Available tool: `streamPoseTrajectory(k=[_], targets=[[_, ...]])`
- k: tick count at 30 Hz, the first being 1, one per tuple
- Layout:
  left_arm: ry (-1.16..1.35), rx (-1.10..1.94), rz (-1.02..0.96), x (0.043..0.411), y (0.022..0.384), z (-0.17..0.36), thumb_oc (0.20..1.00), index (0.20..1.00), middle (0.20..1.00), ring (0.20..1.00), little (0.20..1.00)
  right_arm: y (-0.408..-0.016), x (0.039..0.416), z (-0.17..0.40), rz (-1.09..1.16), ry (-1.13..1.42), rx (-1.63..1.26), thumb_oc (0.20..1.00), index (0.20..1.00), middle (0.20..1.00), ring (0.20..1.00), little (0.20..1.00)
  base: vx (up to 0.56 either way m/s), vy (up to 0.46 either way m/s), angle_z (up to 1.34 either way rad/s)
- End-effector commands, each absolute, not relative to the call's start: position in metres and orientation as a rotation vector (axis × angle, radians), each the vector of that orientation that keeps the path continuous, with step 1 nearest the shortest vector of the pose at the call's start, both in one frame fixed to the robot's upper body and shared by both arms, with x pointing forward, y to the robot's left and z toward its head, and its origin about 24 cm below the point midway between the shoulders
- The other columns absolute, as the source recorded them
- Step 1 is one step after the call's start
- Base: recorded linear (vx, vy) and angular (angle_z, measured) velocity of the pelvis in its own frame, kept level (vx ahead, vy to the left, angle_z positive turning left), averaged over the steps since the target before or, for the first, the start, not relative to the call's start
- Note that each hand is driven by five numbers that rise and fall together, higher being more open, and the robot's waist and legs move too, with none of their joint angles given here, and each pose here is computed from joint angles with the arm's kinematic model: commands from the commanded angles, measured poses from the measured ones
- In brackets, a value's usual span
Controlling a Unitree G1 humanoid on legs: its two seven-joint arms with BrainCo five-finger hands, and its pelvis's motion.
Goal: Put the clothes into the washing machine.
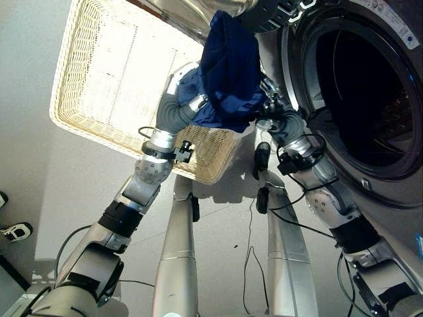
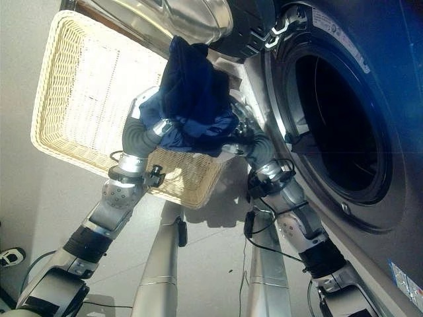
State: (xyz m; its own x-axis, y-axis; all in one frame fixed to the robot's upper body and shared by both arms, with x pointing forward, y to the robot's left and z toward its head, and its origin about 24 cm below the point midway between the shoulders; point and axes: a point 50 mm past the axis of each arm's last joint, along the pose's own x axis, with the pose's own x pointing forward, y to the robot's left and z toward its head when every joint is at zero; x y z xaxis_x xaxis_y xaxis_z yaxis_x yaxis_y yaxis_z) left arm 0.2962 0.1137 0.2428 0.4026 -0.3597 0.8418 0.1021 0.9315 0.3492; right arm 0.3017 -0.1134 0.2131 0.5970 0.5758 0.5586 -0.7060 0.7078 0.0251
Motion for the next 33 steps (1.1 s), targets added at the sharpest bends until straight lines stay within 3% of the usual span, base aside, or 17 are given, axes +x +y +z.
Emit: streamPoseTrajectory(k=[1, 15, 16, 17, 33], targets=[[-1.291, 0.267, -0.352, 0.278, 0.096, 0.268, 0.200, 0.200, 0.200, 0.200, 0.200, -0.092, 0.281, 0.232, 0.948, -0.614, 0.296, 1.000, 1.000, 1.000, 1.000, 1.000, 0.00, 0.000, 0.00], [-1.270, 0.304, -0.403, 0.281, 0.079, 0.268, 0.200, 0.200, 0.200, 0.200, 0.200, -0.068, 0.270, 0.239, 1.120, -0.599, 0.303, 1.000, 1.000, 1.000, 1.000, 1.000, 0.00, 0.000, 0.00], [-1.261, 0.300, -0.409, 0.282, 0.079, 0.267, 0.200, 0.200, 0.200, 0.200, 0.200, -0.067, 0.270, 0.241, 1.117, -0.611, 0.311, 0.454, 0.454, 0.454, 0.454, 0.454, 0.00, 0.000, 0.00], [-1.258, 0.297, -0.412, 0.282, 0.078, 0.266, 0.200, 0.200, 0.200, 0.200, 0.200, -0.068, 0.270, 0.242, 1.112, -0.622, 0.325, 0.200, 0.200, 0.200, 0.200, 0.200, 0.00, 0.000, 0.00], [-1.241, 0.285, -0.427, 0.282, 0.073, 0.263, 0.200, 0.200, 0.200, 0.200, 0.200, -0.077, 0.269, 0.255, 1.016, -0.749, 0.458, 0.200, 0.200, 0.200, 0.200, 0.200, 0.00, 0.000, 0.00]])
